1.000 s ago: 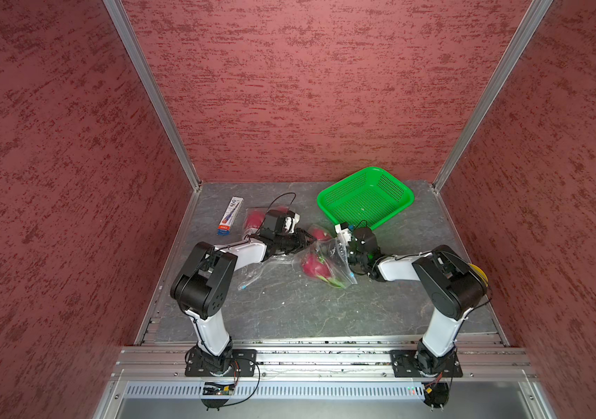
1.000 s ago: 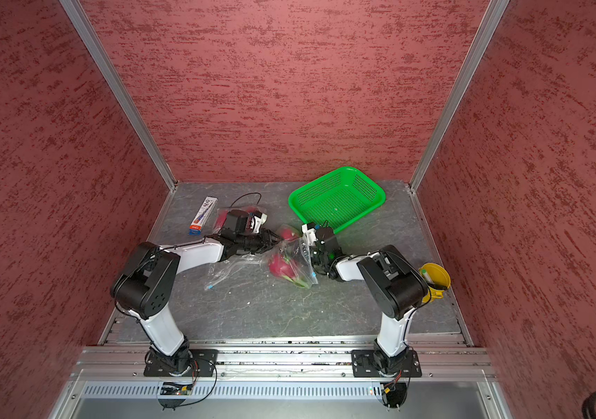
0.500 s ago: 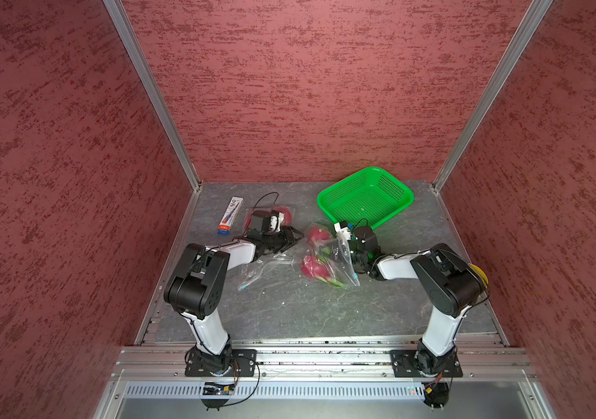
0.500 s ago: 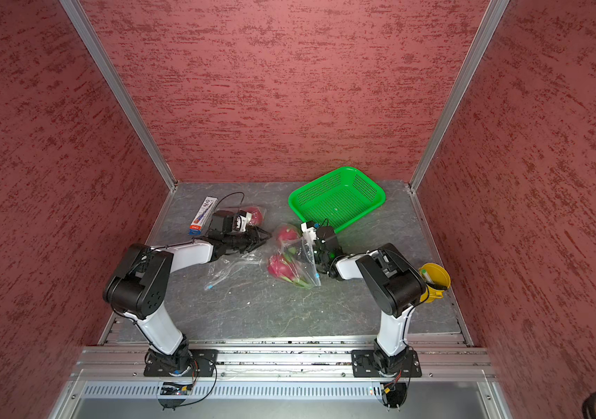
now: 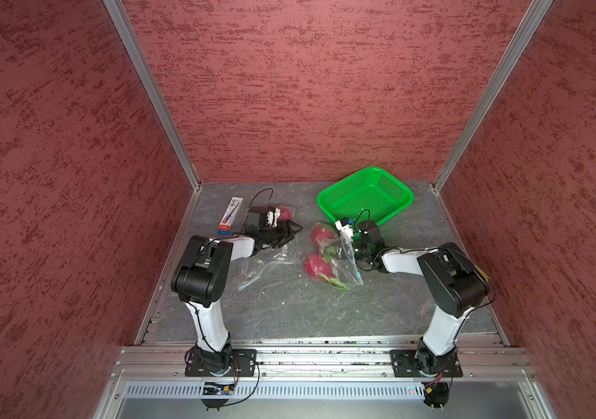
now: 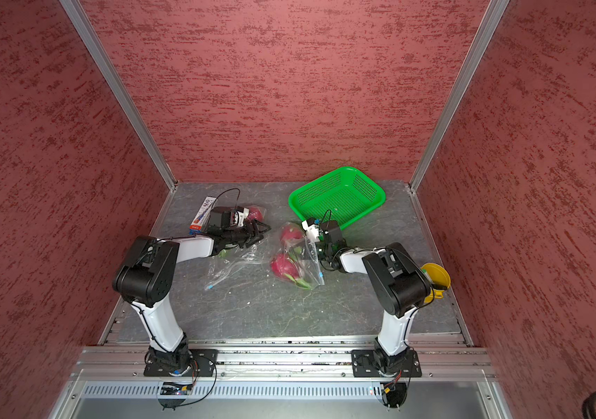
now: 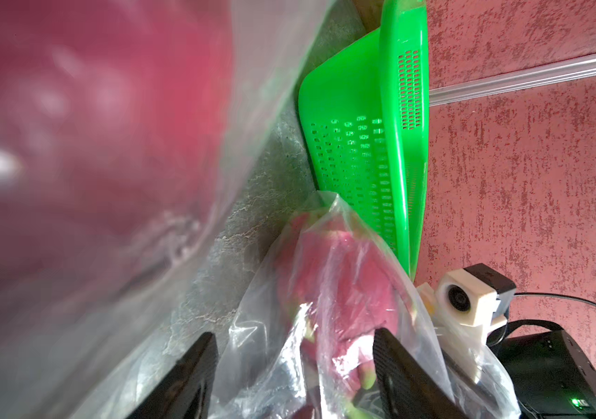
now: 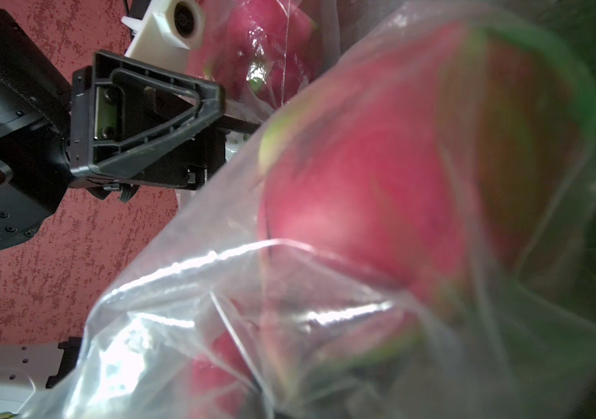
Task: Open the zip-top bag and take out the dragon fruit
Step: Pick up the dragon fruit from the zipper food storage bag.
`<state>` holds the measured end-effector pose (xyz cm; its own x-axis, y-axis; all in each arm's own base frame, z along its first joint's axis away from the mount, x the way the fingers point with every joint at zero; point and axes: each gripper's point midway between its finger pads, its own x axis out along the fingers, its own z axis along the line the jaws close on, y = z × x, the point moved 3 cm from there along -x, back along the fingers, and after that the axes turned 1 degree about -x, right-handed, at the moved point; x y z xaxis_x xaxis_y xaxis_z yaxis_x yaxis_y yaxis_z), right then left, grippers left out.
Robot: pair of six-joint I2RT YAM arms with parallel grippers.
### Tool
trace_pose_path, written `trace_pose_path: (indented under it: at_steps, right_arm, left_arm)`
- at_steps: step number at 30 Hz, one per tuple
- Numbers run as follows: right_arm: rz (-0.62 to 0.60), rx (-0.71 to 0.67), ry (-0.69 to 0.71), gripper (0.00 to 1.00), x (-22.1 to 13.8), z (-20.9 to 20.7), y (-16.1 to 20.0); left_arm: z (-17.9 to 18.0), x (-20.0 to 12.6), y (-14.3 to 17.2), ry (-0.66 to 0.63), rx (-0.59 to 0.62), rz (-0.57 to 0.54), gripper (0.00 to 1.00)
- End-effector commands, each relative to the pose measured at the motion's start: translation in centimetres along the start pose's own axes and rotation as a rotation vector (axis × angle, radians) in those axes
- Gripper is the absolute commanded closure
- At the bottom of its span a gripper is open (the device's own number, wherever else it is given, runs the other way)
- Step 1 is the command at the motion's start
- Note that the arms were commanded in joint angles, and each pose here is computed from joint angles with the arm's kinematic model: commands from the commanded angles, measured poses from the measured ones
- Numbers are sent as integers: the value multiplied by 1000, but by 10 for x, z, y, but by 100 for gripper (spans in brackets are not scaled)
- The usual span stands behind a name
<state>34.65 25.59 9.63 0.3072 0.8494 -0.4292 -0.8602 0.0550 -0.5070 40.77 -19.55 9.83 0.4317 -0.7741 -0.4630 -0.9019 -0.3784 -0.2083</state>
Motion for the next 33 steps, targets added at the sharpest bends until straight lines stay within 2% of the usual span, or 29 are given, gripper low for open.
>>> trace_pose_path:
  at_steps: [1,7,10,12,13,14,16,17,25,33]
  right_arm:
    - [40,-1,69,97,-4,-17,13]
    - [33,5,60,96,-4,-16,13]
    - [24,4,51,96,-5,-13,11]
    - [22,3,45,97,-6,-11,10]
    - [23,5,41,97,-7,-10,10]
    - [23,6,33,97,-7,-8,9]
    - [20,10,15,97,-11,-1,7]
    - [18,11,9,97,-13,3,6]
    - [6,-15,-24,97,-34,29,4]
    - [25,-66,-12,97,-46,42,2]
  left_arm:
    - [-8,12,7,22,28,49,30]
    - [-5,31,18,35,35,96,31]
    - [-7,38,18,51,42,100,37]
    - [-8,39,14,76,47,84,55]
    - [-9,39,11,84,49,72,71]
    - [-8,38,8,87,47,62,81]
    - [-5,34,2,85,48,33,98]
    - [-4,30,-1,84,44,20,100]
    - [14,-12,-24,49,16,-113,100]
    - [33,-39,-33,-2,-14,-152,100]
